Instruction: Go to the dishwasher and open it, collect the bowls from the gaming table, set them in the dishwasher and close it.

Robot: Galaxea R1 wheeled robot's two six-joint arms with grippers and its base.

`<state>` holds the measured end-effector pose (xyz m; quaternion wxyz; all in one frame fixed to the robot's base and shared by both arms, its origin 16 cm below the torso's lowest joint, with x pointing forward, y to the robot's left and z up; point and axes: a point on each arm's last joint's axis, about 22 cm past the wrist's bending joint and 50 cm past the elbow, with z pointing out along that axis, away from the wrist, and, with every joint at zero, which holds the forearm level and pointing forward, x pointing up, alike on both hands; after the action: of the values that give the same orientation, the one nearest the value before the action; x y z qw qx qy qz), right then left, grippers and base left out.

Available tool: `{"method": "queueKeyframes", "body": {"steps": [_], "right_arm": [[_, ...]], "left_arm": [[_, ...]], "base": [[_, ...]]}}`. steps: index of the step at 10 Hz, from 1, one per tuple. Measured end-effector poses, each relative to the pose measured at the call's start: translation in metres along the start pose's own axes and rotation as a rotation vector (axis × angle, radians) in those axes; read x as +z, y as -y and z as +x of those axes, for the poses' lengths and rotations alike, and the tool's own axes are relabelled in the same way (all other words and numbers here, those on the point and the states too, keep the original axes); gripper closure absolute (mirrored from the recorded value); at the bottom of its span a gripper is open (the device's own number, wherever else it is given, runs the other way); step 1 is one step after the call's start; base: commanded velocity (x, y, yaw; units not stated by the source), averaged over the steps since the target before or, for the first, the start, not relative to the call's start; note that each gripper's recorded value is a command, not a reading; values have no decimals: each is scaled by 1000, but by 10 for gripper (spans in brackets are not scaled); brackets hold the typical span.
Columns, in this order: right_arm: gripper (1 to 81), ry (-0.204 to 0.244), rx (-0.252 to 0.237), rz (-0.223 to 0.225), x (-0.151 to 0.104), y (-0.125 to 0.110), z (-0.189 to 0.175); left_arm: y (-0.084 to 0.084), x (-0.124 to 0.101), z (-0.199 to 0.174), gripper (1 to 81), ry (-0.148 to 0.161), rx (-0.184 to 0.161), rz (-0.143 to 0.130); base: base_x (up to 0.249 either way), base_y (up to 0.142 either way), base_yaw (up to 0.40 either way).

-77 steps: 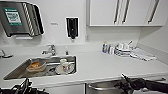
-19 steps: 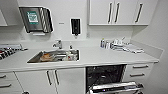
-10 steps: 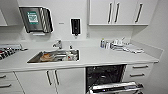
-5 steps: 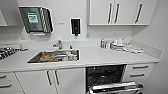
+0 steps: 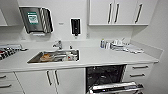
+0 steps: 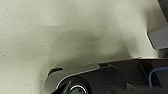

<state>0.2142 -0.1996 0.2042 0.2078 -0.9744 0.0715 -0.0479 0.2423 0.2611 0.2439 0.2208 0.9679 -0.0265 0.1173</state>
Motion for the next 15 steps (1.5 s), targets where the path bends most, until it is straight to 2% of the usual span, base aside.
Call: {"method": "queueKeyframes", "body": {"steps": [2,3,4,5,7,9,12,14,15], "right_arm": [[10,14,3,-4,4,3,-15],[10,4,0,-27,2,-8,-8],[10,-4,-1,-36,2,-12,-3],[10,-3,-2,-30,3,-7,-5],[10,12,-4,-16,-2,8,-15],[10,34,-2,-20,-19,14,-29],[10,67,13,-34,-41,24,-52],[10,82,20,-35,-53,36,-68],[10,80,20,-35,-60,41,-72]], "left_arm": [[-22,15,-24,10,24,-18,-14],[-24,17,-37,10,41,-32,-11],[-19,15,-42,10,50,-38,-1],[-17,14,-42,10,51,-40,4],[-22,4,-45,10,60,-45,3],[-31,-14,-54,10,81,-55,3],[-59,-29,-63,10,104,-69,-13],[-60,-42,-74,10,127,-68,13],[-59,-47,-74,10,125,-63,30]], "base": [[0,0,0],[0,0,0],[0,0,0],[0,0,0],[0,0,0],[0,0,0],[0,0,0],[0,0,0],[0,0,0]]}}
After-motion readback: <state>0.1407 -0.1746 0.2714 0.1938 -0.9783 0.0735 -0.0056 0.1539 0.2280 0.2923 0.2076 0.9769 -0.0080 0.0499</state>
